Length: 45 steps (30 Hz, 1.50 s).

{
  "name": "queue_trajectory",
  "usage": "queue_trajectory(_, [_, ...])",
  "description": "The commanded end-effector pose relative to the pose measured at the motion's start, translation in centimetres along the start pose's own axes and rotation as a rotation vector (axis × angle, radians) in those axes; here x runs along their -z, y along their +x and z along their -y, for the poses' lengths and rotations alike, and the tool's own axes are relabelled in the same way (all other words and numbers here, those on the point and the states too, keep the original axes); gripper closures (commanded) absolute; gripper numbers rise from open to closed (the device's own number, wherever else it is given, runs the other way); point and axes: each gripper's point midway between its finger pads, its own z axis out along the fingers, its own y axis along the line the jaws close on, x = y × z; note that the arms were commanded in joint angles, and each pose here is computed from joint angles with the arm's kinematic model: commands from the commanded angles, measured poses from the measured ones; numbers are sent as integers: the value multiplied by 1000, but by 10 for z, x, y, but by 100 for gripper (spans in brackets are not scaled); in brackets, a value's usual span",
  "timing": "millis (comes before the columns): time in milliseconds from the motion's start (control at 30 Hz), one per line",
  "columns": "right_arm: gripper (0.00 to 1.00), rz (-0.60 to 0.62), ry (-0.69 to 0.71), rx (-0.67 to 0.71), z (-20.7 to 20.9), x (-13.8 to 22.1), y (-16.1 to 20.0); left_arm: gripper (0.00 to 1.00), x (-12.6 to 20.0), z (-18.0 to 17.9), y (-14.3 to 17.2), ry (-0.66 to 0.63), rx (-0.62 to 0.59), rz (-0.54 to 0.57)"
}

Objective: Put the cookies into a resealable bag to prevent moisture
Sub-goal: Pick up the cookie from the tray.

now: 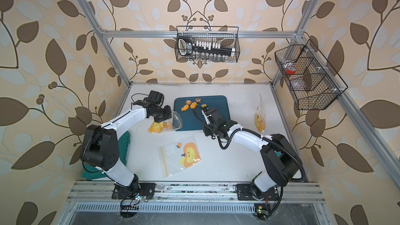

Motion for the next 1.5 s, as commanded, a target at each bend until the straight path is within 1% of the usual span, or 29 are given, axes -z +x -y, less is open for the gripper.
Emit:
queue_trajectory(0, [55, -46, -53, -8, -4, -9, -8, 100, 22, 5, -12, 16, -33, 82])
queue_trajectory(133, [53, -57, -77, -7, -6, -25, -20, 100, 19, 3, -10, 10, -32, 72])
queue_trajectory(300, [51, -75, -80, -20, -3, -44, -26, 100, 20, 0, -7, 5, -31, 71])
queue_trajectory(433, [51, -107, -65, -34, 4, -60, -25, 100, 22, 0, -8, 4, -32, 75])
queue_trajectory(700, [47, -134, -60, -43, 9, -76, -24, 100, 22, 0, -7, 2, -32, 73])
queue_trajectory(867, [48, -136, -68, -38, 10, -86, -30, 100, 21, 0, -8, 2, -32, 71])
queue_trajectory(967, [53, -140, -78, -30, 8, -89, -33, 100, 21, 0, -7, 3, -32, 71])
queue_trajectory(1067, [57, -134, -85, -20, 6, -88, -35, 100, 20, 0, -7, 2, -31, 69])
queue_trajectory(1200, [61, -98, -68, -17, 9, -75, -39, 100, 19, 0, -7, 0, -30, 64])
queue_trajectory(1333, [62, -45, -60, -27, 11, -53, -40, 100, 18, 1, -8, 3, -31, 63])
queue_trajectory(1467, [64, -8, -48, -23, 9, -28, -29, 100, 17, 4, -8, 15, -34, 54])
